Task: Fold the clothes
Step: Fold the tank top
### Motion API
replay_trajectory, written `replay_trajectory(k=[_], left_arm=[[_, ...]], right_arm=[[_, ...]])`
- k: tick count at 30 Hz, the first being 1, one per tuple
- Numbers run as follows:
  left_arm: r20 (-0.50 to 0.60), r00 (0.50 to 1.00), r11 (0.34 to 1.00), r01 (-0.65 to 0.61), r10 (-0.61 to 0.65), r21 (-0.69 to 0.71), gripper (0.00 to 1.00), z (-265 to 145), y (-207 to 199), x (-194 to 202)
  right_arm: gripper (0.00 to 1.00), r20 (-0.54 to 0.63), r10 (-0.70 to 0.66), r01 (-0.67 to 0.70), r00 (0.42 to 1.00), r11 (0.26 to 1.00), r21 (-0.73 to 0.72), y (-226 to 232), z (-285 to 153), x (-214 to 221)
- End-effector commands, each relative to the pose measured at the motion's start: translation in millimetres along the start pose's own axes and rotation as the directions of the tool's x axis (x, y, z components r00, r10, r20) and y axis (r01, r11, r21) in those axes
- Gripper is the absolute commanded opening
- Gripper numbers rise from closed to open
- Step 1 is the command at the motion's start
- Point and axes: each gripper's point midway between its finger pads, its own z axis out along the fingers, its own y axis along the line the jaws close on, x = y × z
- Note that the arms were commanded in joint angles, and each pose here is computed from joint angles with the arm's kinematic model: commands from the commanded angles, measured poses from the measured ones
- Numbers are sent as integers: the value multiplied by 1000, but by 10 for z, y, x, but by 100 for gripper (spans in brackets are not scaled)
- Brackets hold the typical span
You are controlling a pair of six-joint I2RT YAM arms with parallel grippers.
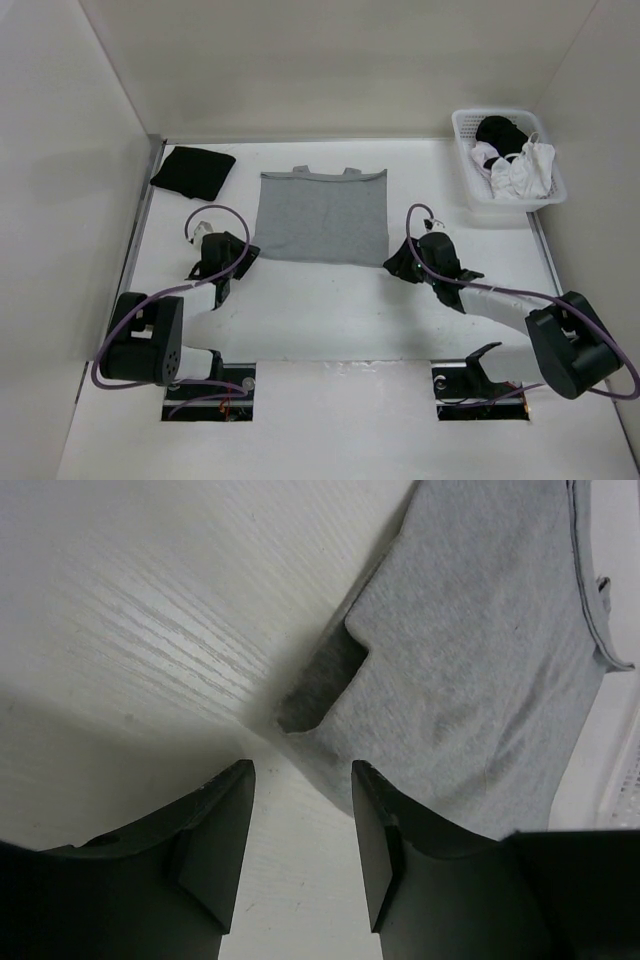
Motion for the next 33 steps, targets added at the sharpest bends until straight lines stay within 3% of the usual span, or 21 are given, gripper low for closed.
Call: replay_trajectory(k=[1, 13, 21, 25, 33], left_arm=[[44, 998, 995, 31, -36, 95, 40, 56, -253, -166], [60, 996, 998, 62, -64, 25, 12, 179, -66, -221], [53, 996, 997, 75, -76, 35, 3, 200, -43, -183], [52, 996, 996, 75, -77, 46, 1, 182, -49, -177], [65, 995, 994, 70, -75, 81, 0, 143, -169, -229]], right_arm=[[40, 80, 43, -41, 996, 999, -26, 37, 28, -150], [49, 51, 116, -116, 992, 993, 1, -80, 150, -127], [51, 21, 143, -144, 989, 990, 8, -92, 264, -58], [41, -1, 168, -168, 986, 986, 7, -101, 333, -42], [11, -3, 209, -209, 978, 978, -25, -53, 375, -76]])
